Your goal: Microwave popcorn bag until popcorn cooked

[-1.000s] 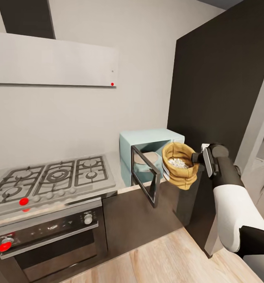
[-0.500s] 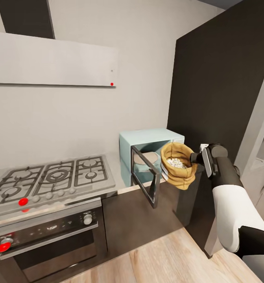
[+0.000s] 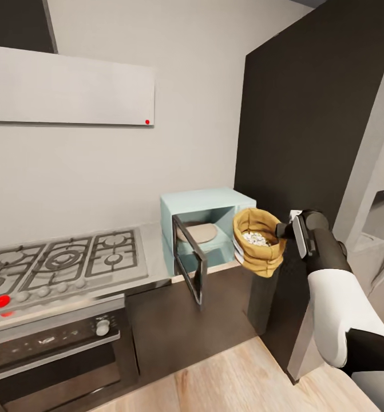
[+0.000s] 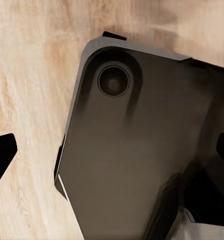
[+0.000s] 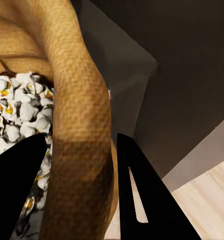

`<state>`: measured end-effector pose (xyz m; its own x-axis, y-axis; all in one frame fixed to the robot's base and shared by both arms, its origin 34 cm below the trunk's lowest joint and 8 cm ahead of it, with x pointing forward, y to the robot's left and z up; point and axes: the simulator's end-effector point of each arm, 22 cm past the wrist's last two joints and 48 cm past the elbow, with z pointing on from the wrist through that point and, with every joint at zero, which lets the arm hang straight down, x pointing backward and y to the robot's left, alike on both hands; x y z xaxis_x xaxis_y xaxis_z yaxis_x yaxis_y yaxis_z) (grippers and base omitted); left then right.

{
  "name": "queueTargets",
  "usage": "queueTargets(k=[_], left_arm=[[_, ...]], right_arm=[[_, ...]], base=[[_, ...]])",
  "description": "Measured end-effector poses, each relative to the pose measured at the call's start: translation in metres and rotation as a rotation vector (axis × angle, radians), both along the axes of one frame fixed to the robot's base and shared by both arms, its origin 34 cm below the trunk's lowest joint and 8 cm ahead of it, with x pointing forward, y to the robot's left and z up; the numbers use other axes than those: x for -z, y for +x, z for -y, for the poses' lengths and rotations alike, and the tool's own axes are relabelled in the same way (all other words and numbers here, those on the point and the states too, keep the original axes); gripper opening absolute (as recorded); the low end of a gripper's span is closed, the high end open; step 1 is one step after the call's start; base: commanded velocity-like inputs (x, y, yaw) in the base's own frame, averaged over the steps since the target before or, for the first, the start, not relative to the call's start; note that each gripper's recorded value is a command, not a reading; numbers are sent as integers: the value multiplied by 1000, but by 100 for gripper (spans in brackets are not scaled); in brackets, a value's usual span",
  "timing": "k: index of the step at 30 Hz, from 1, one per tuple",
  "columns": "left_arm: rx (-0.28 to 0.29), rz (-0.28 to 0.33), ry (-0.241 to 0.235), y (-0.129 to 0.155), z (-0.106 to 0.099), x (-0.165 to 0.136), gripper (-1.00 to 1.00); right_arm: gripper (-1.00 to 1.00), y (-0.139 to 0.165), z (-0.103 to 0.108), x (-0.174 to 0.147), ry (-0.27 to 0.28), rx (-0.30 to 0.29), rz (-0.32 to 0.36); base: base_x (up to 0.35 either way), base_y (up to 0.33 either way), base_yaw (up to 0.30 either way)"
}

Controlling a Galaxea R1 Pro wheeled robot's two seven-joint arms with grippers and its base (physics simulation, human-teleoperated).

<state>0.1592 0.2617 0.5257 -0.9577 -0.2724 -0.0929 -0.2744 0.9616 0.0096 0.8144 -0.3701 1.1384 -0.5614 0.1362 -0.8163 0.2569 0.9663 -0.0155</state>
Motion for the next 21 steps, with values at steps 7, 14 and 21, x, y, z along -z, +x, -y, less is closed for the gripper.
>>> queueTargets(k=[7, 14, 21], left_arm=[[0, 2, 1, 0, -1, 0, 100], [-1, 2, 1, 0, -1, 0, 100], [0, 2, 1, 0, -1, 0, 100]], right_arm=[[-100, -1, -2, 16, 2, -4, -39], [-100, 0, -2, 16, 3, -5, -40], [-100, 0, -3, 16, 3, -6, -40]], base=[[100, -137, 255], [6, -2, 264], [0, 0, 226]])
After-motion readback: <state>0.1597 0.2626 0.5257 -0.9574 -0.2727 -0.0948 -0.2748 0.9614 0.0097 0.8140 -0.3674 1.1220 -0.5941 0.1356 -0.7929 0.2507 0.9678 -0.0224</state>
